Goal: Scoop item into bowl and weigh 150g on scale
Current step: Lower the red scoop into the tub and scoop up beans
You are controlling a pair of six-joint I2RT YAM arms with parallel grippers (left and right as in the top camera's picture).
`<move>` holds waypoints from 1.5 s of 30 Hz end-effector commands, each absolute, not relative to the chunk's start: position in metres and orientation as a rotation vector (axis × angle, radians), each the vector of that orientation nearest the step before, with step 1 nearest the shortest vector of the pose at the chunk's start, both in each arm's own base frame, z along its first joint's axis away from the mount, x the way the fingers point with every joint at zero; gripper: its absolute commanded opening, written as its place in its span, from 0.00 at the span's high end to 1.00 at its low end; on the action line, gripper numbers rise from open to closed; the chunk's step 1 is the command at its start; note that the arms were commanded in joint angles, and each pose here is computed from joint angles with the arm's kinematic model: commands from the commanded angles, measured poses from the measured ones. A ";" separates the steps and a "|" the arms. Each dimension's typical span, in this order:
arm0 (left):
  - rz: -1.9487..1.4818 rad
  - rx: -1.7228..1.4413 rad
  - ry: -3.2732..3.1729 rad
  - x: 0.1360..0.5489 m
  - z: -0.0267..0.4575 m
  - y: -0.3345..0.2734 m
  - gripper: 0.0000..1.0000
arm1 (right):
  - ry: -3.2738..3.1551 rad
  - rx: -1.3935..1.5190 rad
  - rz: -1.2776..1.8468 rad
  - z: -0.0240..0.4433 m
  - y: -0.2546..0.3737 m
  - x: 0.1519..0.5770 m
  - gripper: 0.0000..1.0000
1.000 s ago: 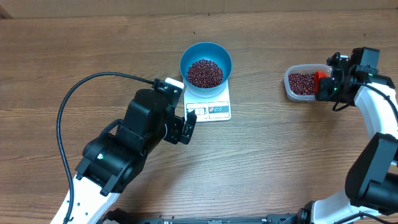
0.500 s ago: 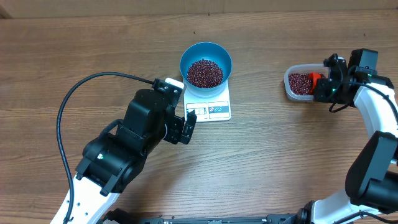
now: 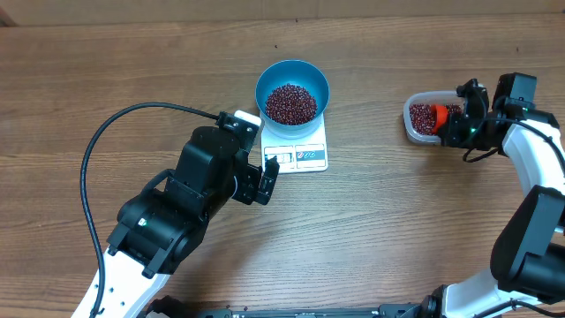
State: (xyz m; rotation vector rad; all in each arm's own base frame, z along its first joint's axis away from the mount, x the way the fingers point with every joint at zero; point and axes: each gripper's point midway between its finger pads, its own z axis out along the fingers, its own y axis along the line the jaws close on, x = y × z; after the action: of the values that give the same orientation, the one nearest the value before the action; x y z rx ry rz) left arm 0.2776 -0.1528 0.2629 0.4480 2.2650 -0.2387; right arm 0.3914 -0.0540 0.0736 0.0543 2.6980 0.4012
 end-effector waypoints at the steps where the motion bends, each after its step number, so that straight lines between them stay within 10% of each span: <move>1: -0.228 0.431 2.253 0.281 0.268 -0.151 0.00 | 2.700 0.036 0.542 0.067 -0.034 0.384 0.96; 45: -0.228 0.431 2.253 0.281 0.268 -0.151 0.00 | 2.689 0.252 0.726 0.056 -0.028 0.389 0.96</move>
State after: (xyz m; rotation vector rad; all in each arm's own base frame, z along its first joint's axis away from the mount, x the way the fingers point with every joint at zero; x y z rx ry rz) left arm 0.2777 -0.1528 0.2630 0.4484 2.2645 -0.2387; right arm 0.3952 -0.0311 0.0716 0.2112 2.6622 0.6619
